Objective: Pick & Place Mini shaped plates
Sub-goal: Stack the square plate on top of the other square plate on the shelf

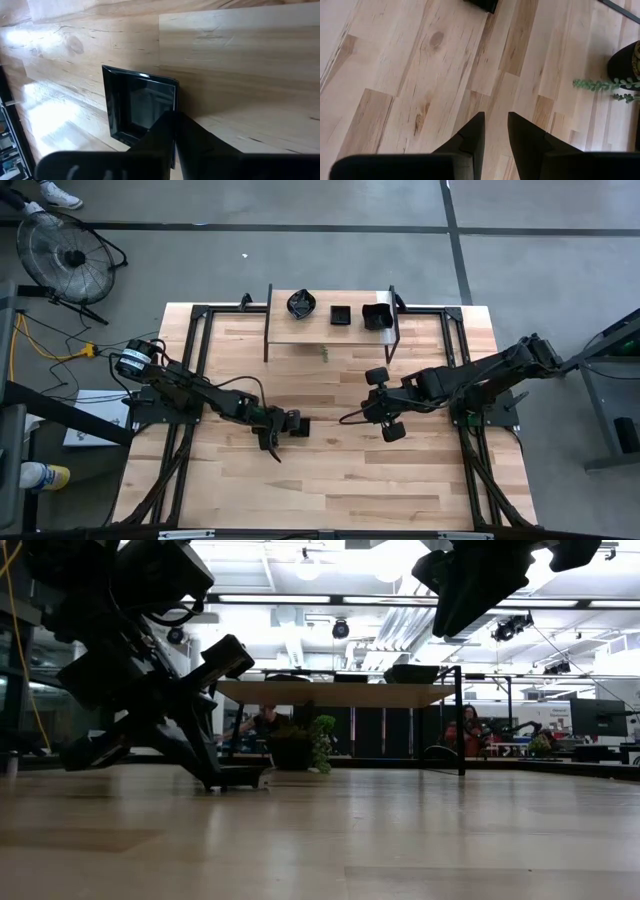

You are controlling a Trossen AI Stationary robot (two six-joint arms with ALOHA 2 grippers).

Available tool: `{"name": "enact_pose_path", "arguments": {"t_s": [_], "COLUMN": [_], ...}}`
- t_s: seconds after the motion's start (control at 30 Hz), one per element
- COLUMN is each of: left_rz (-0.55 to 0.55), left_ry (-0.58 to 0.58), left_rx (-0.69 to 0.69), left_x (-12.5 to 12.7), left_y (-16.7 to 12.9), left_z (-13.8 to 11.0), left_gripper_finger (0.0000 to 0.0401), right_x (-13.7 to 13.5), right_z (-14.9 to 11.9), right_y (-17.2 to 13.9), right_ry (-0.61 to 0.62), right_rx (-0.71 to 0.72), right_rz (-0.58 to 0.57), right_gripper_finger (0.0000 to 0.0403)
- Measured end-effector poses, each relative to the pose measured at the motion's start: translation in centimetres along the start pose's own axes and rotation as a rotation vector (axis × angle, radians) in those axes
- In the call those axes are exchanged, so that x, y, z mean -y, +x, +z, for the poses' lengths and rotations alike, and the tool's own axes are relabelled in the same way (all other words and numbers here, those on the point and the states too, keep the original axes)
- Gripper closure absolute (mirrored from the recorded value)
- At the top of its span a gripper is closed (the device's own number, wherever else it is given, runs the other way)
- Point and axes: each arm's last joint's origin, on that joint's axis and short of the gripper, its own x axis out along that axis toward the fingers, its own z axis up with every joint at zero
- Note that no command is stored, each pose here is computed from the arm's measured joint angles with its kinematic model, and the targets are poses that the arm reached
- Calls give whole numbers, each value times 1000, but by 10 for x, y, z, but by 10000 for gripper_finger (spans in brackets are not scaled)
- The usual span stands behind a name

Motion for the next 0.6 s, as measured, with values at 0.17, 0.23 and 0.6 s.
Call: {"name": "enact_pose_path", "arguments": {"t_s": [0.17, 0.23, 0.6], "left_rz": [15, 30, 156], "left_ry": [-3, -6, -28], "left_rx": [-2, 0, -152], "left_x": [-1, -3, -38], "left_y": [0, 0, -6], "left_z": [0, 0, 1], "left_gripper_finger": [393, 393, 394], "right_x": [0, 0, 1], "right_z": [0, 0, 11], "right_y": [0, 0, -1], "right_ry": [0, 1, 48], "right_rx": [0, 1, 114], "right_rz": [0, 0, -9], "right_gripper_finger": [324, 324, 324]}}
